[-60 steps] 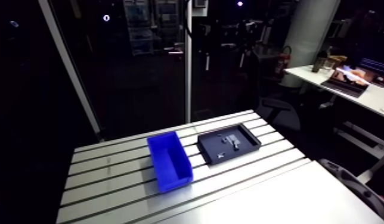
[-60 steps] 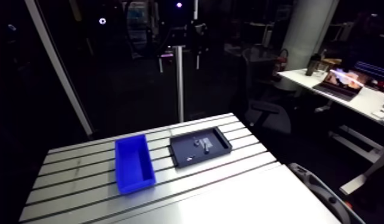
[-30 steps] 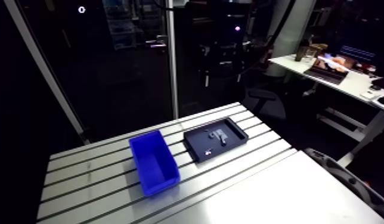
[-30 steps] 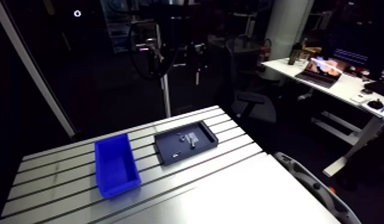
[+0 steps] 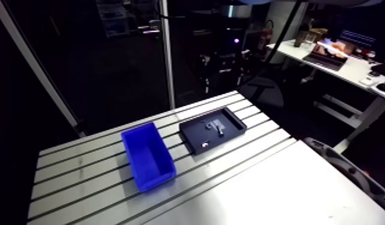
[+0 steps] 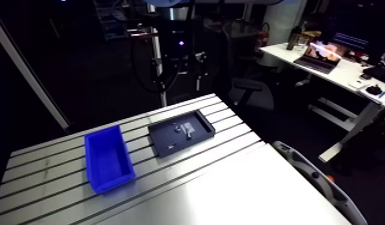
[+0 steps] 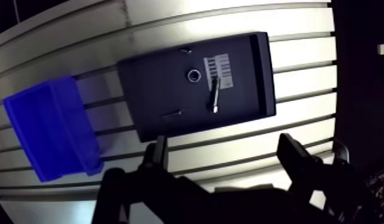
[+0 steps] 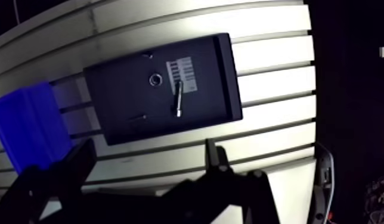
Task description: Pick up the M10 bolt from the tray and put it into the blue bin.
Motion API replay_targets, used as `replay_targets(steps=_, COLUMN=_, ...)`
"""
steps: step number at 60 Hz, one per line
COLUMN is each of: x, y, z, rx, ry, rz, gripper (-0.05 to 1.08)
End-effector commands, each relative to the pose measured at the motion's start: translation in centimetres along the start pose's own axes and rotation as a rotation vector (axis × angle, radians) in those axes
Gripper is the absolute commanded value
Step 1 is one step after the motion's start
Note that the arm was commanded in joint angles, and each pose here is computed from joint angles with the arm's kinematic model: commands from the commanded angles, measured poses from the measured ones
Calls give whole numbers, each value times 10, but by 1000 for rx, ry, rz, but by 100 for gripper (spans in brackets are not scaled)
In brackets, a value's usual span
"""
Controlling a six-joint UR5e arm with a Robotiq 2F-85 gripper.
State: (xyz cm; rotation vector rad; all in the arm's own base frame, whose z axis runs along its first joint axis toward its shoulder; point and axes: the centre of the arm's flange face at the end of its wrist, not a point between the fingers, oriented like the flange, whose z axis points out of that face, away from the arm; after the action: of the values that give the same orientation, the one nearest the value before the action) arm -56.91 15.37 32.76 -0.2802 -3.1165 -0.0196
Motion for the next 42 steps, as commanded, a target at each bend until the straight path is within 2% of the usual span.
replay_targets(steps=1, x=1, y=11, z=25, rx=0, ry=-5, rz=21, gripper=0)
replay_targets(steps=10, x=2, y=15, z=36, rx=2, ry=-13, rz=35, gripper=1)
replay_targets(steps=13, x=2, y=20, z=45, rx=10, ry=-24, rz=48, gripper=1)
replay_targets(steps=30, x=0, y=19, z=65, rx=22, ry=-59, rz=53, gripper=2)
replay_targets(steps=42, x=2, y=20, z=81, rx=29, ry=-84, rz=65, gripper=14)
